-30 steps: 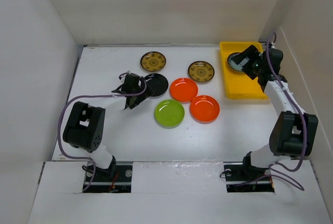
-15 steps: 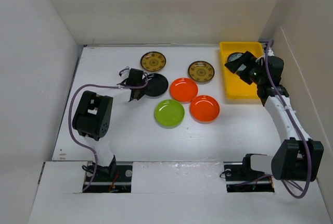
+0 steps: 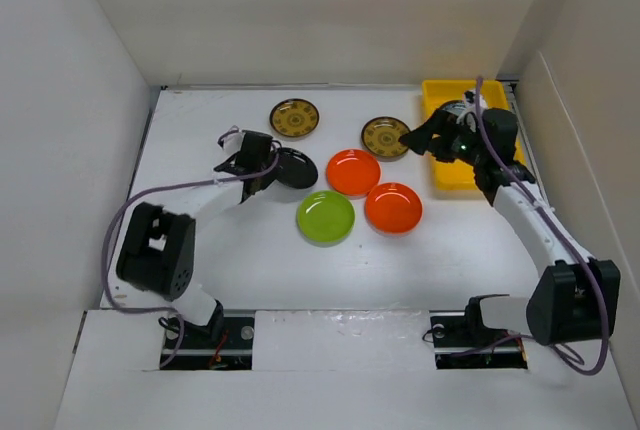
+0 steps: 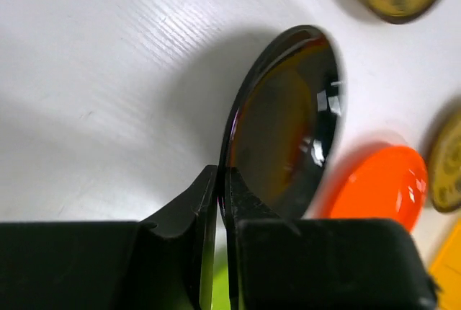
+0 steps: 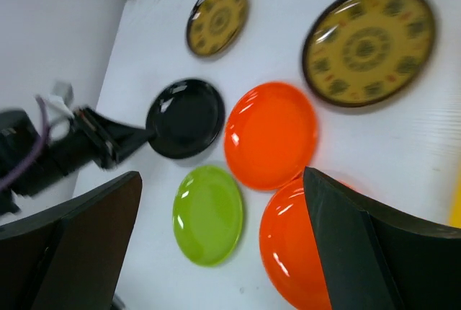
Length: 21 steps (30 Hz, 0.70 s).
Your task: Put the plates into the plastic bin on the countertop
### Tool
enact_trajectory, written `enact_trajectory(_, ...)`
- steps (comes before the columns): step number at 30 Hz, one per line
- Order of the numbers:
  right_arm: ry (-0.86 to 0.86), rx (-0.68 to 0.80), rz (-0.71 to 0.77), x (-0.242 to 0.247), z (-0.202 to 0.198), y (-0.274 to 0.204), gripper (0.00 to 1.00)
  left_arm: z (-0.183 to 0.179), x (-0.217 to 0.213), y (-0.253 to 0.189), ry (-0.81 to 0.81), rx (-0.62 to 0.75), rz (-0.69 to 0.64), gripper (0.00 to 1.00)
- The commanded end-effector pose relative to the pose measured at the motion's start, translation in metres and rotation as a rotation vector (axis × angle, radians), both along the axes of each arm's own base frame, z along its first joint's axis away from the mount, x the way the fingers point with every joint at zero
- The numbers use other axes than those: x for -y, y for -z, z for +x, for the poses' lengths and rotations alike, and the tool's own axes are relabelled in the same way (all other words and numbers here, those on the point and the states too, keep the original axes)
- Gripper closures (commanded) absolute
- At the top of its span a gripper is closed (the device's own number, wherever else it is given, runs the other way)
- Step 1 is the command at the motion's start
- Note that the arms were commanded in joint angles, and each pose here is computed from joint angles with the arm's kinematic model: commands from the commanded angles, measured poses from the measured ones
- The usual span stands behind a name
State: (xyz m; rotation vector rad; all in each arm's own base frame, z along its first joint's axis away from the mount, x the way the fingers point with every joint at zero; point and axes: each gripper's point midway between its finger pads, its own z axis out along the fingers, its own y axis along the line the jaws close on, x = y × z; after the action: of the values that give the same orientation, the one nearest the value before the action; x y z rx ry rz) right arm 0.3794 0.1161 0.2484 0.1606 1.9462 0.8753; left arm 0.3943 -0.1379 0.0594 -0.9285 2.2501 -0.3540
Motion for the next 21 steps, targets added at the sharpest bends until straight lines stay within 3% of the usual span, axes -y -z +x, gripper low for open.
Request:
enact_trajectory(1, -0.275, 0.15, -0.032, -0.06, -0.012, -0.022, 0.01, -0.014, -0.009, -0.068, -0.013, 0.147, 0.071, 1.0)
enact_trajectory(5, -0.429, 0.181, -0.038, -0.109, -0.021, -0.019, 0.02, -0.02, 0.007, -0.138, 0.133, 0.329, 0.024, 1.0)
enact_trajectory(6, -0.455, 0.171, -0.034, -0.117, -0.021, -0.016, 0.02, -0.024, 0.021, -0.148, 0.232, 0.352, 0.005, 1.0)
enact_trajectory(10, -0.528, 0.206, -0.039, -0.145, -0.027, -0.018, 0.02, -0.039, 0.055, -0.168, 0.455, 0.398, -0.087, 1.0)
enact_trajectory(21, -0.522, 0.205, -0.082, -0.159, -0.011, -0.001, 0.05, -0.073, 0.091, -0.218, 0.709, 0.565, -0.238, 1.0)
